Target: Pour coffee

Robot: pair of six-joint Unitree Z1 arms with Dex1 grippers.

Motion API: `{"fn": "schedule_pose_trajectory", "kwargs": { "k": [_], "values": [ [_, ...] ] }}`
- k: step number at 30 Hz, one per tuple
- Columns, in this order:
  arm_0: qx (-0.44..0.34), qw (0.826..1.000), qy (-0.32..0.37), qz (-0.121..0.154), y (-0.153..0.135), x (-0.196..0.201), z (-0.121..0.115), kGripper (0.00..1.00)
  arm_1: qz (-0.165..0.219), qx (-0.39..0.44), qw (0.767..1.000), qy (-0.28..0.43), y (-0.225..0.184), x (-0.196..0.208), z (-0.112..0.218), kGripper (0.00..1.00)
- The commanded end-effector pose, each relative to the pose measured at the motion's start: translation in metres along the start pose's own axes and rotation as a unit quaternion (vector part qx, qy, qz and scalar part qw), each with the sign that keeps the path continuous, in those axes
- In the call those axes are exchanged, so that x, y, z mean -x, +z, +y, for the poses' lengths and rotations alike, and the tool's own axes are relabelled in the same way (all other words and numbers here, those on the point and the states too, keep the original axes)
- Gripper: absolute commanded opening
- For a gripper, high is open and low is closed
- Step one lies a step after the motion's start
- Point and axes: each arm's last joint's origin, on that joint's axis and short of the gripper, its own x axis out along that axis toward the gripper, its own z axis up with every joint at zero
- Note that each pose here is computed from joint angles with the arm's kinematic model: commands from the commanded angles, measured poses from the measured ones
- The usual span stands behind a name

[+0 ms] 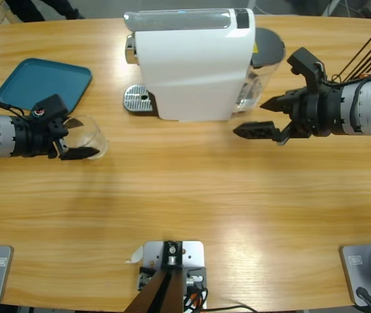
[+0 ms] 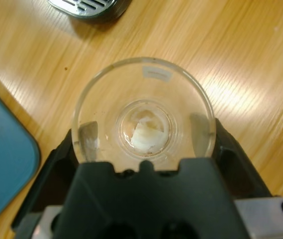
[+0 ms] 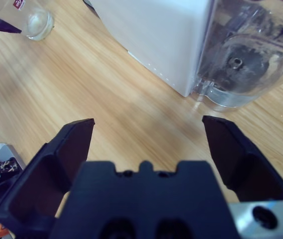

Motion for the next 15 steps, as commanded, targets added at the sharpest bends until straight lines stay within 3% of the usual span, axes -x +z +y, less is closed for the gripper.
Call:
{"fn": "schedule_pose_trajectory", "kwargs": {
  "k": [1, 4, 15],
  "values": [
    [-0.010, 0.996, -0.010, -0.092, 0.011, 0.022, 0.034, 0.434, 0.013, -0.010, 1.000, 0.003, -0.008, 0.001, -0.001, 0.987],
    [-0.034, 0.994, 0.009, -0.105, 0.027, 0.021, 0.056, 0.434, 0.014, -0.012, 1.000, 0.002, -0.007, 0.001, -0.002, 0.987],
    [-0.100, 0.990, -0.021, -0.092, 0.057, -0.035, 0.098, 0.439, 0.021, -0.029, 0.999, -0.004, 0.000, -0.006, -0.013, 0.982]
  ]
}}
